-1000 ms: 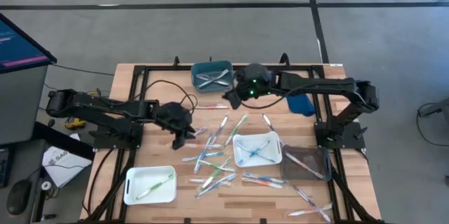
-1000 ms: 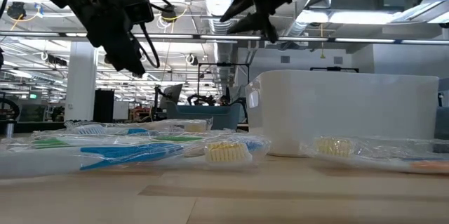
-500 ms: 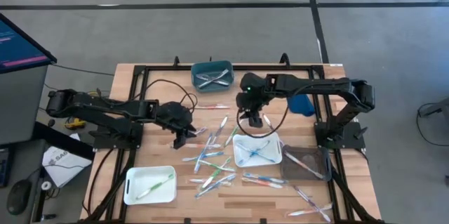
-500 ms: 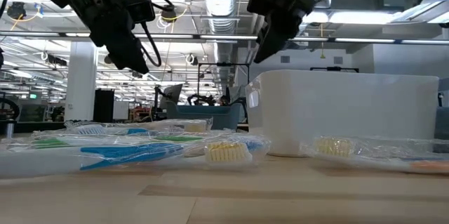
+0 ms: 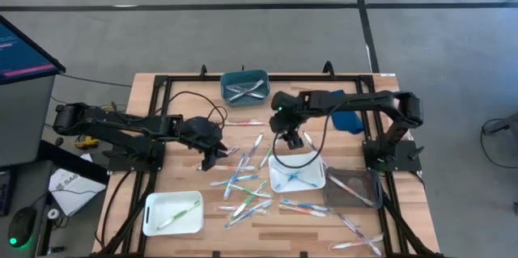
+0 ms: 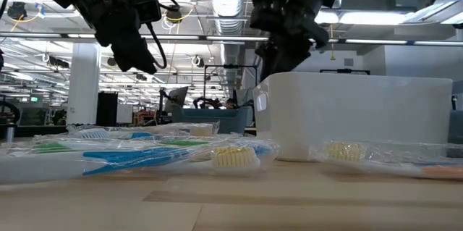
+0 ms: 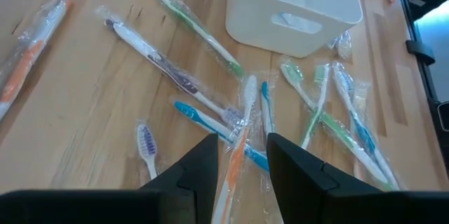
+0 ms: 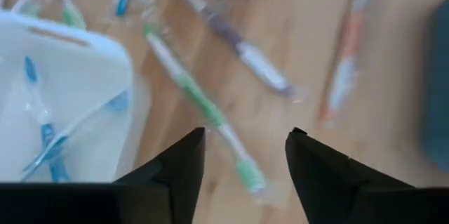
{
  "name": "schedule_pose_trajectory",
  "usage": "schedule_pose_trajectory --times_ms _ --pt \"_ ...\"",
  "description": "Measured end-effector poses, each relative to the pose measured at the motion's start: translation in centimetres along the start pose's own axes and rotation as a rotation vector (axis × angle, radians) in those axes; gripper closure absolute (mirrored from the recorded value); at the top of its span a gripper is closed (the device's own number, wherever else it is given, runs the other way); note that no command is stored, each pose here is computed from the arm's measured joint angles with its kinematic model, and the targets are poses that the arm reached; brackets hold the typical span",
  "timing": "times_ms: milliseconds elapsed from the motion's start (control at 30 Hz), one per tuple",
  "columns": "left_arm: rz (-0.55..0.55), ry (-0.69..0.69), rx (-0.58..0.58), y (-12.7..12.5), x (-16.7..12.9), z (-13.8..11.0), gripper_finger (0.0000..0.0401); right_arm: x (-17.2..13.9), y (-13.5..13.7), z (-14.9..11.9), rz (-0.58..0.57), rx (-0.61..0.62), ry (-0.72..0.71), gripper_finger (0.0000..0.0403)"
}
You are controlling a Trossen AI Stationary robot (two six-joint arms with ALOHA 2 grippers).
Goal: Pick & Place Toothbrushes
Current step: Put the green toothbrush into the bottom white bin
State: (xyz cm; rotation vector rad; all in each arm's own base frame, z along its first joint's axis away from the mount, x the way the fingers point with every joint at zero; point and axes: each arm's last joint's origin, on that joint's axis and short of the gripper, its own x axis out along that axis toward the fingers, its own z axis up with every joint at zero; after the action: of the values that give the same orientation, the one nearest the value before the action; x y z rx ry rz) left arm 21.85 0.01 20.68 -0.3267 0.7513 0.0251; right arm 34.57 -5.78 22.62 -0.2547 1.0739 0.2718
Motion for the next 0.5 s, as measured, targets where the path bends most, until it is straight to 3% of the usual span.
schedule_pose_trajectory --times_ms 200,333,500 --pt "-0.004 -0.005 -0.021 -0.1 0.0 0.0 0.0284 2.8 0.1 -0.2 0.01 -0.004 0.111 0.0199" --pt "-0.004 -0.006 -0.024 -0.1 0.0 0.0 0.0284 4.1 0.0 -0.2 0.034 -0.082 0.163 0.0205" --pt "-0.005 -0.007 -0.054 -0.1 0.0 0.1 0.0284 5.5 -0.1 0.2 0.036 -0.118 0.166 0.0215"
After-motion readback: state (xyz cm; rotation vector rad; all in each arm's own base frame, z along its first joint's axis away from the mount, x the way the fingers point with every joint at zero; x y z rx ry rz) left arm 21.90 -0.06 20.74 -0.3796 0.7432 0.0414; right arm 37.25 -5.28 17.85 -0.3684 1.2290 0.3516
